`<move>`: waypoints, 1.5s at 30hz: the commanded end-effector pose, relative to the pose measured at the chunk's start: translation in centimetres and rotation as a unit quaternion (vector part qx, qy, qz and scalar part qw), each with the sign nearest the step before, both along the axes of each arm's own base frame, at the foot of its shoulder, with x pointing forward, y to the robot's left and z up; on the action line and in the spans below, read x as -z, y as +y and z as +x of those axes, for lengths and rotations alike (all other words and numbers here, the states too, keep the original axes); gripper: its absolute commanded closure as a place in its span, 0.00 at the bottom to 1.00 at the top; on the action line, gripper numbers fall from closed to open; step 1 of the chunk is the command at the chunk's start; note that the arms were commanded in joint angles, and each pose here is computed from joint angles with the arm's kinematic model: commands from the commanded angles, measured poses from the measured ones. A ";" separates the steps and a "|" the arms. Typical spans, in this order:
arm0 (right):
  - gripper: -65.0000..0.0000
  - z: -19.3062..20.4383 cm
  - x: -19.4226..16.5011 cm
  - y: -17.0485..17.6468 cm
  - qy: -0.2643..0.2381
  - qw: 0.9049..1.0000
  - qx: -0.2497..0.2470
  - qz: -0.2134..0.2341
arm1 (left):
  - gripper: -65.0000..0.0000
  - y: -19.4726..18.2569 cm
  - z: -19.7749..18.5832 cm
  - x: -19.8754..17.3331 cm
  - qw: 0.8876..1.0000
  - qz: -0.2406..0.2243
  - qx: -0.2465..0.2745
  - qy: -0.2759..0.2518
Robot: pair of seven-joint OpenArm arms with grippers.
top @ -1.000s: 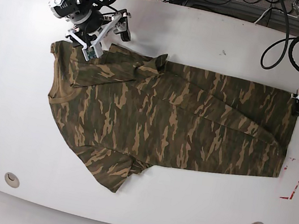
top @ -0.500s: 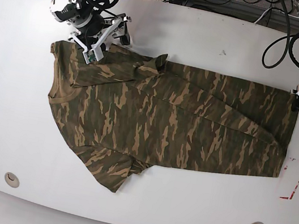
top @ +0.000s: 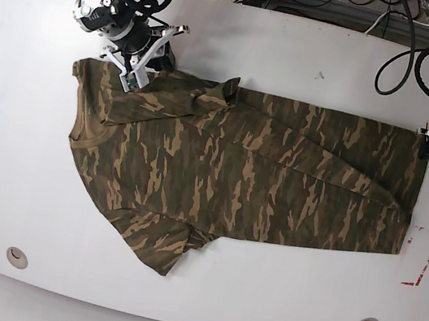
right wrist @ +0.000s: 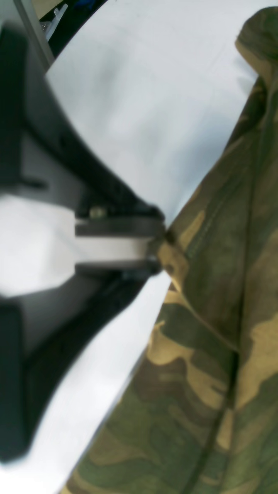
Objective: Fold the T-shirt properly
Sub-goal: 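Open the right gripper and lift it off the collar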
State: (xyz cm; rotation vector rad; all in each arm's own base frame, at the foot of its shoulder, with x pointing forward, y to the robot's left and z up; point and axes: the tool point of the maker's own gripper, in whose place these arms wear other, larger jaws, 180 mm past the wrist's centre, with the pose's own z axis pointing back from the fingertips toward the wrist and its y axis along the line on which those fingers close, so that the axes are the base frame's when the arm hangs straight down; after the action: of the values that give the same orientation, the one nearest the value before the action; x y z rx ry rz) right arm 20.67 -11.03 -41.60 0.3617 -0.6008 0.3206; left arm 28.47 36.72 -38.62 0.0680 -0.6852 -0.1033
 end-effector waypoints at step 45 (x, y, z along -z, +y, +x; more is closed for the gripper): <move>0.61 1.9 -2.5 1.3 -0.043 0.997 0.009 0.068 | 0.44 0.9 0.2 -1.2 1.000 0.013 0.002 -0.013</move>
State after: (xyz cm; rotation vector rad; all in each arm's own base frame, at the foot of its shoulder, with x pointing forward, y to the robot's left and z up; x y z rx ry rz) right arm 21.58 -9.74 -40.12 0.4671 -0.6663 0.2768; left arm 27.70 36.72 -39.17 0.0666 -0.6661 -0.1038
